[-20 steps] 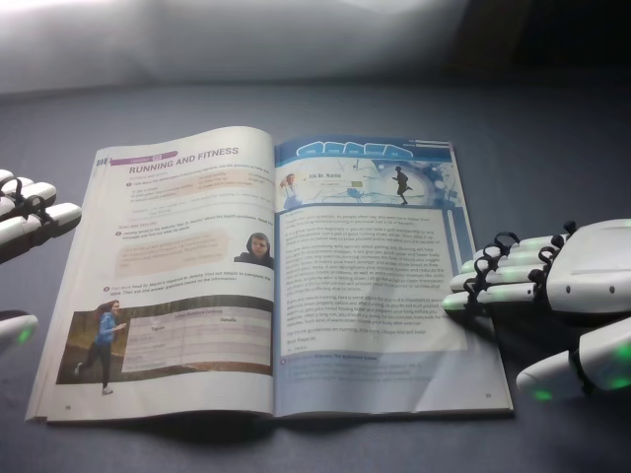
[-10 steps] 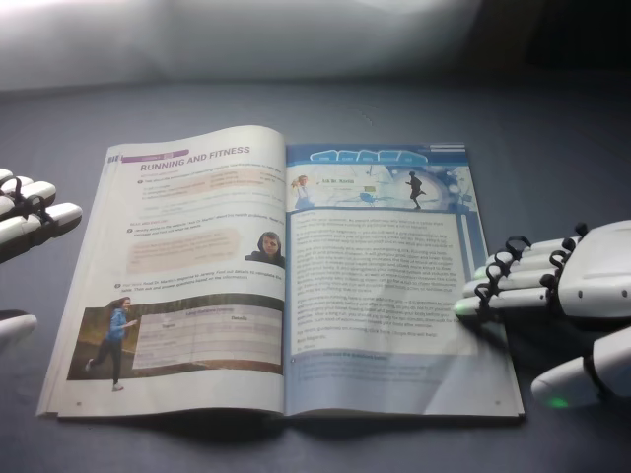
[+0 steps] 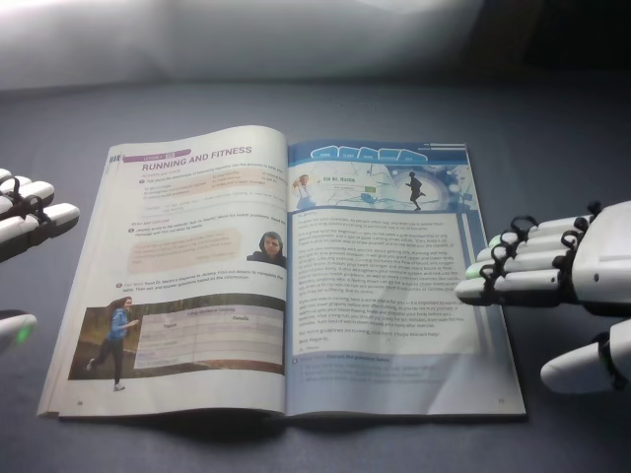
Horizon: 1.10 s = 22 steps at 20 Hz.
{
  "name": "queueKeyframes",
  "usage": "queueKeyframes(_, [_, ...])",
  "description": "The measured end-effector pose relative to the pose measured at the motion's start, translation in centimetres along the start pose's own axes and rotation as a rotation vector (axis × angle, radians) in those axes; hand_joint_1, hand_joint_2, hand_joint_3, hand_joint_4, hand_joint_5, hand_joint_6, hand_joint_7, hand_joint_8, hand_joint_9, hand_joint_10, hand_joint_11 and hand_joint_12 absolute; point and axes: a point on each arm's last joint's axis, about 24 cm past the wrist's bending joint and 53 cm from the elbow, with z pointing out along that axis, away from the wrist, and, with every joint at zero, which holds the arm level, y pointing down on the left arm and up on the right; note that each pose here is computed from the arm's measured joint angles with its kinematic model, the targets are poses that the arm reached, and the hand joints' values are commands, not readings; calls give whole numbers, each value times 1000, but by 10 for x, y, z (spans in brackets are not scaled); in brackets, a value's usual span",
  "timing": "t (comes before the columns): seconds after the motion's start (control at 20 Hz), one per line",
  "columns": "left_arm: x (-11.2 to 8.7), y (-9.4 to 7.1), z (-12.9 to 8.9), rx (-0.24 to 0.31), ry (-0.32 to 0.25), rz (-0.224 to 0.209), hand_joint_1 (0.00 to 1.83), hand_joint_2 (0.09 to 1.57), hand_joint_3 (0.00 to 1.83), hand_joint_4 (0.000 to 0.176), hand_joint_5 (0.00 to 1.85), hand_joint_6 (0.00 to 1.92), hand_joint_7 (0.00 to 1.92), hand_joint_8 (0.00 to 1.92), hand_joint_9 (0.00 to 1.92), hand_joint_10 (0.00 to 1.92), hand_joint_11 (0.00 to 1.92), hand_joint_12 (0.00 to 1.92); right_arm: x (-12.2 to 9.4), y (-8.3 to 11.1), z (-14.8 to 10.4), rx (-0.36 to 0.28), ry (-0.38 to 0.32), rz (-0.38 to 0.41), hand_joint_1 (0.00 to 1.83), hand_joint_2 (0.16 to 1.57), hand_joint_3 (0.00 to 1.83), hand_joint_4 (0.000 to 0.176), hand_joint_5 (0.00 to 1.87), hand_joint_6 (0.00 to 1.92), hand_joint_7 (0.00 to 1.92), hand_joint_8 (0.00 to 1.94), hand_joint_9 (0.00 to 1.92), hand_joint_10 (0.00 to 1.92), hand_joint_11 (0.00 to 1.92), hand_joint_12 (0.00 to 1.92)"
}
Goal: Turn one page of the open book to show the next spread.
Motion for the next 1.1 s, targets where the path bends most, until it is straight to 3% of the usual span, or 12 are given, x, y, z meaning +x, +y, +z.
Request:
queueKeyframes(0.2, [0,0,0,-2,-1,-1,275,1458,0,32,94,6,0,0,0,0,0,0,5,12,12,-39,16,-20,0,1326,8,0,26,11,0,0,0,0,0,0])
queueKeyframes(0.25, [0,0,0,-2,-2,-2,259,1457,0,45,77,2,0,0,0,0,0,0,8,13,16,-43,27,-22,0,1314,2,0,4,1,0,0,0,0,0,0])
queueKeyframes(0.35, [-1,1,0,-3,-4,-2,279,1460,0,37,79,3,0,0,0,0,0,0,10,12,20,-45,37,-10,0,1309,0,0,0,0,0,0,0,0,0,0])
queueKeyframes(0.6, [-1,0,0,0,-5,-2,324,1457,0,55,72,1,0,0,0,0,0,0,21,12,35,-56,67,-1,0,1302,0,0,67,27,4,2,0,0,0,0])
queueKeyframes(0.65, [-1,0,0,0,-6,-2,337,1456,0,44,83,4,0,0,0,0,0,0,24,12,39,-61,74,-2,0,1293,0,0,16,5,0,0,0,0,0,0])
queueKeyframes(0.8, [-2,-1,-1,3,-9,-1,340,1454,0,43,83,4,0,0,0,0,0,0,24,15,46,-81,74,8,0,1295,0,0,14,4,0,0,0,0,0,0])
queueKeyframes(0.9, [-3,-2,-1,7,-13,-1,301,1456,0,55,68,1,0,0,0,0,0,0,22,17,54,-101,67,30,0,1286,0,0,0,0,0,0,0,0,0,0])
queueKeyframes(1.05, [-4,-2,-2,8,-16,-2,283,1455,0,53,72,4,0,0,0,0,0,0,19,23,64,-127,47,56,0,1292,0,0,0,0,0,0,0,0,0,0])
queueKeyframes(1.1, [-3,-2,-3,6,-17,-5,299,1450,0,62,72,3,0,0,0,0,0,0,16,26,69,-140,32,56,0,1291,0,0,0,0,0,0,0,0,0,0])
